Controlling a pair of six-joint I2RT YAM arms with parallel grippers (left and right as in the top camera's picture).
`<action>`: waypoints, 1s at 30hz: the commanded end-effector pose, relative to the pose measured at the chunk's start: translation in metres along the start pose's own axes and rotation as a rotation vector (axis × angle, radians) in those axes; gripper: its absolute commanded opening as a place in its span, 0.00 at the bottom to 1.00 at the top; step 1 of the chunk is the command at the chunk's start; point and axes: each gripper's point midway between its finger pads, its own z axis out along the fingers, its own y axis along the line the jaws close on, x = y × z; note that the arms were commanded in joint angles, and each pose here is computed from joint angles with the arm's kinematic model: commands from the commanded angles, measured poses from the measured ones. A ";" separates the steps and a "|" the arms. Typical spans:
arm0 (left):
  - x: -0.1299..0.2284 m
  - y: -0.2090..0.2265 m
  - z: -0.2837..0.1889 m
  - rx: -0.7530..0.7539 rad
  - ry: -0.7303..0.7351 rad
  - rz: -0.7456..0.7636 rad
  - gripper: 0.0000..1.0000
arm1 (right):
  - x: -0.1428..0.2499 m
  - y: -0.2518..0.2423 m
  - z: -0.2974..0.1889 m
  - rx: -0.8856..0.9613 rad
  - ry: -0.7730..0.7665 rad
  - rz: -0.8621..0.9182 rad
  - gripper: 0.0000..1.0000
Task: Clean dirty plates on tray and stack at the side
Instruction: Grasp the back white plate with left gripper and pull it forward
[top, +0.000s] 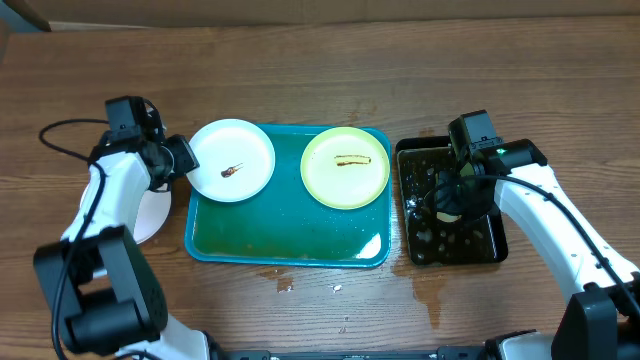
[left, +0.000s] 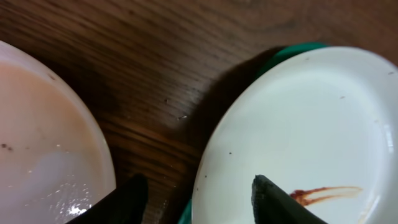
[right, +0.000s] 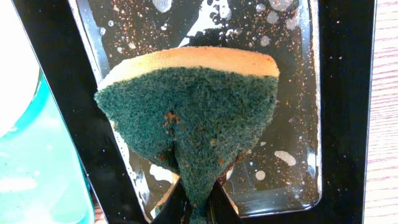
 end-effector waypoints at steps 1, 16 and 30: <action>0.009 -0.008 0.020 0.044 0.065 0.026 0.46 | 0.000 0.001 0.000 -0.006 0.001 -0.002 0.04; 0.036 -0.003 0.012 0.029 0.174 0.051 0.04 | 0.002 0.000 0.000 -0.003 0.007 -0.002 0.04; 0.102 -0.032 -0.052 0.051 0.358 0.269 0.04 | 0.014 0.042 -0.006 -0.247 0.078 -0.054 0.04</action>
